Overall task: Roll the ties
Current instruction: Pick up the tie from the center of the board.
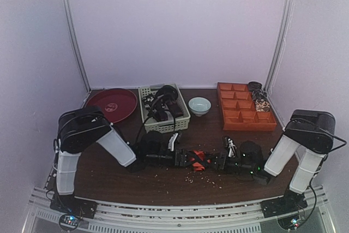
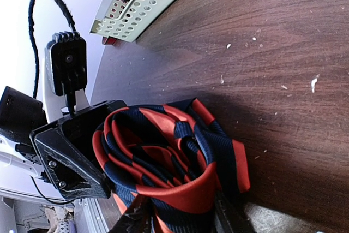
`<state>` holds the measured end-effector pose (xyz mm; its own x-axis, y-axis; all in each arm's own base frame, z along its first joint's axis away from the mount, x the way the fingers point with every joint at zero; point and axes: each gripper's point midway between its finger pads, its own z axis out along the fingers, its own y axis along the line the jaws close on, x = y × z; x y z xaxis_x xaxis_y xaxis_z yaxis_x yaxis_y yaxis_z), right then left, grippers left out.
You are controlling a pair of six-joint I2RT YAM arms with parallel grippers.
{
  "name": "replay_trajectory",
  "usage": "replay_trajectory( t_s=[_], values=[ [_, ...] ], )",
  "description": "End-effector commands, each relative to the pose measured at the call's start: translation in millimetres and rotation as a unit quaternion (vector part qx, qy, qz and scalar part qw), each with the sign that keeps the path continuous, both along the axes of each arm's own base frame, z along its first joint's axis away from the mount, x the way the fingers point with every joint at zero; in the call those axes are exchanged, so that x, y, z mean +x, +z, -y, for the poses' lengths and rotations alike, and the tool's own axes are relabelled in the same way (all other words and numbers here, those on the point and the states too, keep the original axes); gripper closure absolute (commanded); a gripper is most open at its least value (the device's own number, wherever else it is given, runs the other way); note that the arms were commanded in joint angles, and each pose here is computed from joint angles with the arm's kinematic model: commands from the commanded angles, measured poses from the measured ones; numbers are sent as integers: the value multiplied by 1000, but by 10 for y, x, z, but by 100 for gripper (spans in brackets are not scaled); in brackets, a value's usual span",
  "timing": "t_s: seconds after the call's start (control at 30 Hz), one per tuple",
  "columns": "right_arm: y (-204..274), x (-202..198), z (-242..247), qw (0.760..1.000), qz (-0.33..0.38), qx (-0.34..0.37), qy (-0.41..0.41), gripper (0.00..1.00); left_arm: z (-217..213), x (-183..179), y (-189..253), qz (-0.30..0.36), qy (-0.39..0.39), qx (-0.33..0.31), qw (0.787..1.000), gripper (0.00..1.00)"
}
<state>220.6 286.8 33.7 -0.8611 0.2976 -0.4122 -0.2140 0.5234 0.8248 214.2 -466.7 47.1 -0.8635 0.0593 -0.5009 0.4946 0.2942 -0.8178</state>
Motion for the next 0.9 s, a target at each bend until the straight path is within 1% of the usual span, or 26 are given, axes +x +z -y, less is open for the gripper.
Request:
replay_trajectory(
  t_s=[0.0,0.2,0.37,0.43,0.53,0.63,0.77,0.87],
  values=[
    [-185,-120,61,999,-6,-45,24,63,123,-185,118,18,-58,-27,998,44],
    [-153,-153,71,996,29,-77,48,62,125,-320,32,30,-93,-20,995,45],
    [-229,-192,72,992,34,-105,62,62,139,-306,28,38,-93,-22,995,49],
    [-258,-203,76,992,30,-108,62,61,146,-286,17,42,-90,-19,995,52],
    [-269,-231,49,992,28,-104,64,61,129,-304,40,42,-88,-31,995,56],
    [-272,-236,22,992,29,-105,65,61,109,-330,72,48,-88,-40,994,61],
    [-203,-221,2,992,39,-104,66,59,120,-393,36,81,-98,-23,992,64],
    [-155,-234,21,989,49,-119,70,53,72,-406,-18,111,-96,1,989,66]
  ],
)
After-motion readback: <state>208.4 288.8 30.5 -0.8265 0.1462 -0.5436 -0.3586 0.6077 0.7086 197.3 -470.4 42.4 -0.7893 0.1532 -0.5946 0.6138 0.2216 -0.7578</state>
